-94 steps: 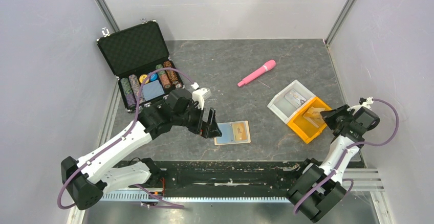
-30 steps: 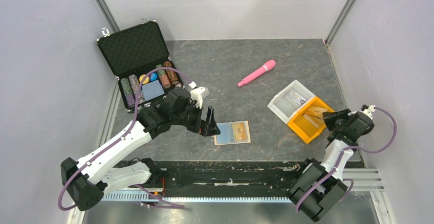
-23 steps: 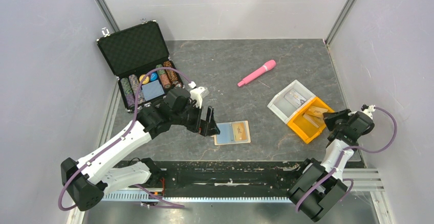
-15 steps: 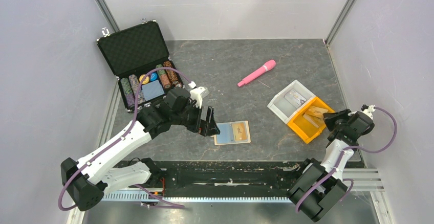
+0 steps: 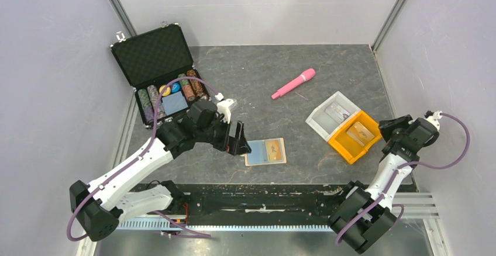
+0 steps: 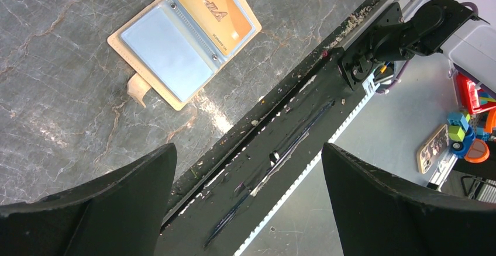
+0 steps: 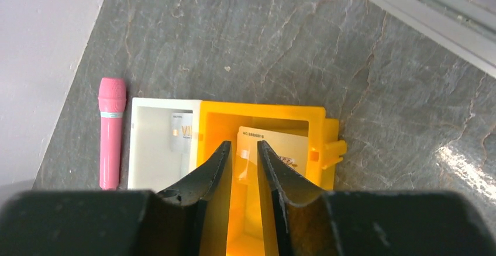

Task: Take the credit cards out of the card holder
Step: Place the credit card in the storage box.

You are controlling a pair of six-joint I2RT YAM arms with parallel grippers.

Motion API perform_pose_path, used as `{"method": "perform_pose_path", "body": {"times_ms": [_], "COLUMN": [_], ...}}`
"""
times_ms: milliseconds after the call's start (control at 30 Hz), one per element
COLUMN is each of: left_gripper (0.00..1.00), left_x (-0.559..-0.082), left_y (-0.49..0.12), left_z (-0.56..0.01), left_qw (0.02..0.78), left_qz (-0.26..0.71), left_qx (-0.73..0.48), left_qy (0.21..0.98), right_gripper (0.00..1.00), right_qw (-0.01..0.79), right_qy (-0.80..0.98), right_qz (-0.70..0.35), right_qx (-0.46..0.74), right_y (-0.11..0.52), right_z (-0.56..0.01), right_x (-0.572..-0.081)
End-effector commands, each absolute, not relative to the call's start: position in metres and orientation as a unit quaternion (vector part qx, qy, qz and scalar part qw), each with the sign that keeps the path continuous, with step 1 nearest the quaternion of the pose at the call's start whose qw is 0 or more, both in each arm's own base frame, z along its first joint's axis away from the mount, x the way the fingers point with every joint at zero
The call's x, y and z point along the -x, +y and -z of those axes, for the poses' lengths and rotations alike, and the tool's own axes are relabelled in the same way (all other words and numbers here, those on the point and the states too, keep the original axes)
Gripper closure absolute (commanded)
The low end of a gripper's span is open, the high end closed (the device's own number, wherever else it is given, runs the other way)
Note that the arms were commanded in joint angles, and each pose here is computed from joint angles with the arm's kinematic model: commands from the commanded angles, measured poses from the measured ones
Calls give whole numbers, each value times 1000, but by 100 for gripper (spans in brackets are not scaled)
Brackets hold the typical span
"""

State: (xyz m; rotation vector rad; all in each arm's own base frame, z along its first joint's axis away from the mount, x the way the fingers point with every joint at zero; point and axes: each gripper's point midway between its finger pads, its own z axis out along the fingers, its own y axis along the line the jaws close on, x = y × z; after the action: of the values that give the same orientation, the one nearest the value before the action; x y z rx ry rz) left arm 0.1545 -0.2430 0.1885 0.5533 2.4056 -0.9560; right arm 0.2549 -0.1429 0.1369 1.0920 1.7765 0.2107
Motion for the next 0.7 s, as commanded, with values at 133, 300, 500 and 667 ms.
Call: {"method": "perform_pose_path", "body": {"times_ms": [133,300,500,667], "left_gripper": [0,0,0,3], "left_x": [-165,-177,-182,-171], "left_y": [-238,-229,-230,-254], "left_z": [-190,-184,-170,-155], "left_qw": [267,269,245,187], "left_qz": [339,322,317,376], "left_qx": [-206,-173,-140,-124], "left_qy": [878,891,906,899], "right_gripper": [75,74,71,69], "right_qw": [517,515,492,481], "right_qy": [755,791,832,836], "right_qz": [-68,-99,-166,-234], "right_qx": [-396,-314,-195,-122], "right_y": [-138,-89,-1,63], "right_z": [-174,-182,-173,-164], "right_x": [-264,-283,-289,-275]}}
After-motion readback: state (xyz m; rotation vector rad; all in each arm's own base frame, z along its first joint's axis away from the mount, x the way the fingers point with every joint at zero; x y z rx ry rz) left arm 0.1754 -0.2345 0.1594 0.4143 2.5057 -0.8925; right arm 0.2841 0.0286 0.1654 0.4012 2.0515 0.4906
